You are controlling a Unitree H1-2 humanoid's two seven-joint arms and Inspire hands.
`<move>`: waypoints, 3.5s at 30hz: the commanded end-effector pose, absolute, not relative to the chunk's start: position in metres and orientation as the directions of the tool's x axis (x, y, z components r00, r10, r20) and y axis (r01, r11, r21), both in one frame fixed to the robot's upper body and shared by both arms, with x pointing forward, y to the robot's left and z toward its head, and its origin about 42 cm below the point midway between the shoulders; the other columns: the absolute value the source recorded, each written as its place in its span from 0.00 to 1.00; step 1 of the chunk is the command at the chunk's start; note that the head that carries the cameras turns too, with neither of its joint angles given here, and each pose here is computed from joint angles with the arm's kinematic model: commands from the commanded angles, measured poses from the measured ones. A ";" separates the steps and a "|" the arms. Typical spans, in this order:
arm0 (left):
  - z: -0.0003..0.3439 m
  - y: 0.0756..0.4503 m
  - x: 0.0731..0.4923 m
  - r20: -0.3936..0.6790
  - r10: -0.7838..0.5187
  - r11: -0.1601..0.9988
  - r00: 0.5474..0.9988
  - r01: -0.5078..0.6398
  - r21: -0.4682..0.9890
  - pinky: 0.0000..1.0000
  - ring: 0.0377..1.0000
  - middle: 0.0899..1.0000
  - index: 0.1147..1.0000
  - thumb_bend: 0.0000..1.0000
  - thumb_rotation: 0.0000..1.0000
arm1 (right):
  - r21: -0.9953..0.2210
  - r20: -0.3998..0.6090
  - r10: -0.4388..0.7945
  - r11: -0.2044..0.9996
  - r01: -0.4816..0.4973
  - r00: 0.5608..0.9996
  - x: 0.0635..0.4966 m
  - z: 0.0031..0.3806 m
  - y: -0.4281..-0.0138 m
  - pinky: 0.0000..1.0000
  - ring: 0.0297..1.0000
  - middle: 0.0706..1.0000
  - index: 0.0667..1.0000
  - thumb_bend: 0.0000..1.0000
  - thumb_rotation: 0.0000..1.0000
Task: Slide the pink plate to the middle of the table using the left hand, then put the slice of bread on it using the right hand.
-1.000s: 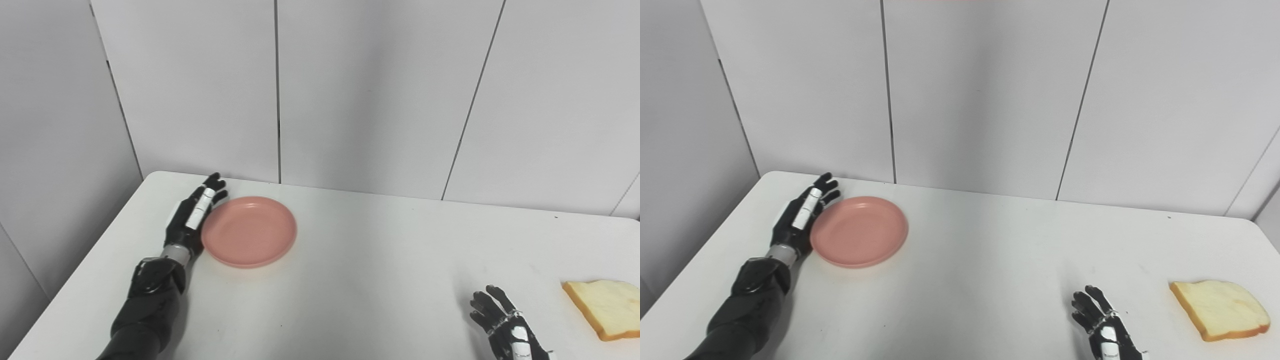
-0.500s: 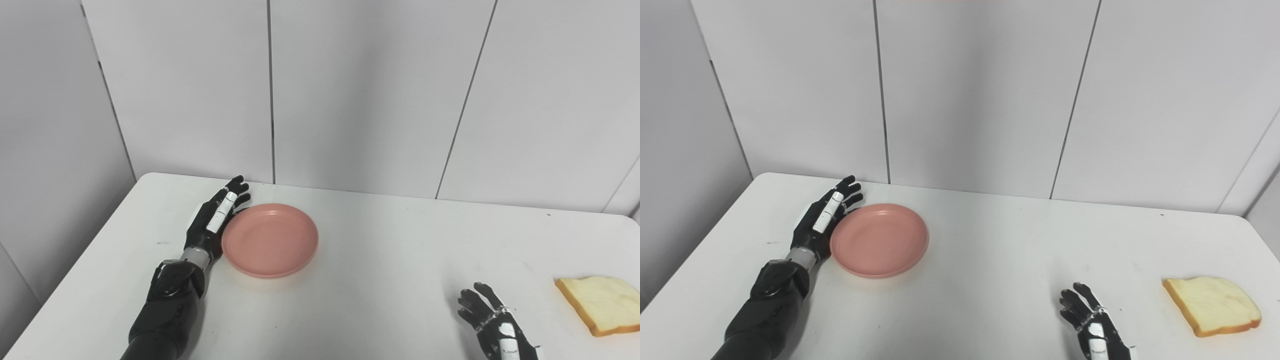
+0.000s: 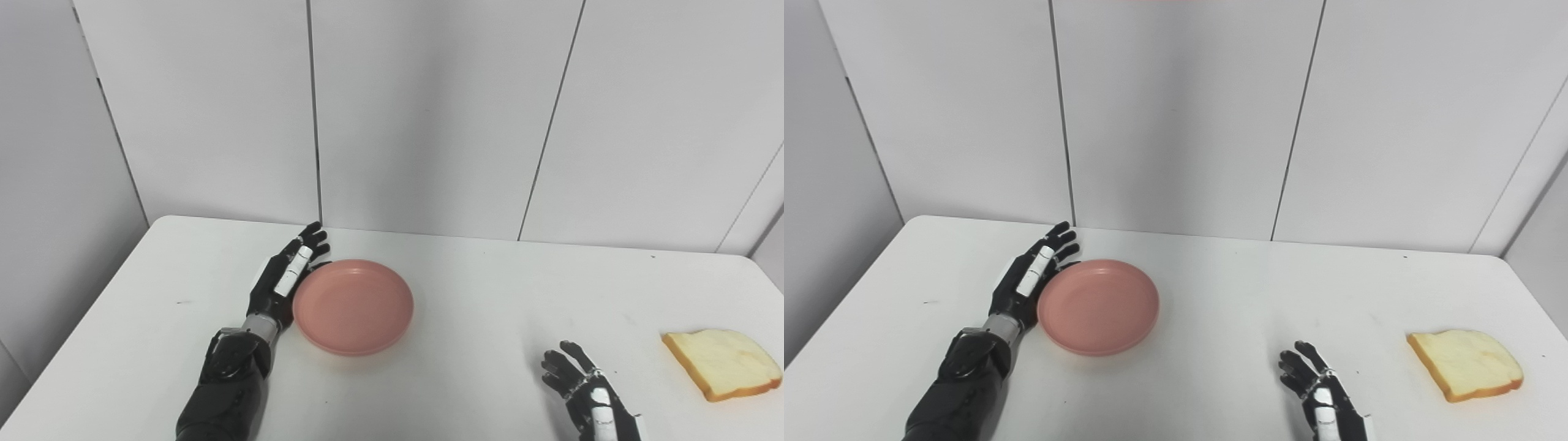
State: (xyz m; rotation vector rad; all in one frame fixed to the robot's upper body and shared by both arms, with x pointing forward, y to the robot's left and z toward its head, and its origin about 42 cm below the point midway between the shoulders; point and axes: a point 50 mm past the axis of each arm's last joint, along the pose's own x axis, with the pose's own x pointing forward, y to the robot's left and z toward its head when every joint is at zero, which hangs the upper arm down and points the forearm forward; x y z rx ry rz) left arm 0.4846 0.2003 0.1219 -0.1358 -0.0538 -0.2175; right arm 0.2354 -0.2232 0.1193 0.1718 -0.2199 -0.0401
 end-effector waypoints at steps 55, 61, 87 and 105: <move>0.102 0.156 0.460 -0.040 -0.326 0.939 0.945 0.318 -0.131 0.79 0.91 0.90 0.85 0.83 0.71 | 0.156 0.253 -0.174 0.978 0.137 0.952 0.225 0.127 -0.189 0.72 0.74 0.73 0.78 0.79 0.87; 0.103 0.154 0.460 -0.040 -0.332 0.938 0.942 0.326 -0.118 0.78 0.90 0.90 0.84 0.82 0.70 | 0.111 0.341 -0.237 0.971 0.211 0.910 0.226 0.160 -0.229 0.65 0.68 0.71 0.78 0.80 0.87; 0.105 0.155 0.469 -0.031 -0.344 0.936 0.938 0.341 -0.087 0.79 0.91 0.89 0.85 0.86 0.70 | -0.291 0.498 -0.176 0.888 0.355 0.849 0.274 0.303 -0.423 0.65 0.67 0.71 0.80 0.84 0.92; 0.106 0.147 0.467 -0.037 -0.348 0.932 0.937 0.342 -0.116 0.79 0.90 0.89 0.85 0.82 0.72 | -0.914 0.267 0.090 0.339 0.223 0.959 0.313 0.323 -0.488 0.76 0.82 0.86 0.89 0.90 0.60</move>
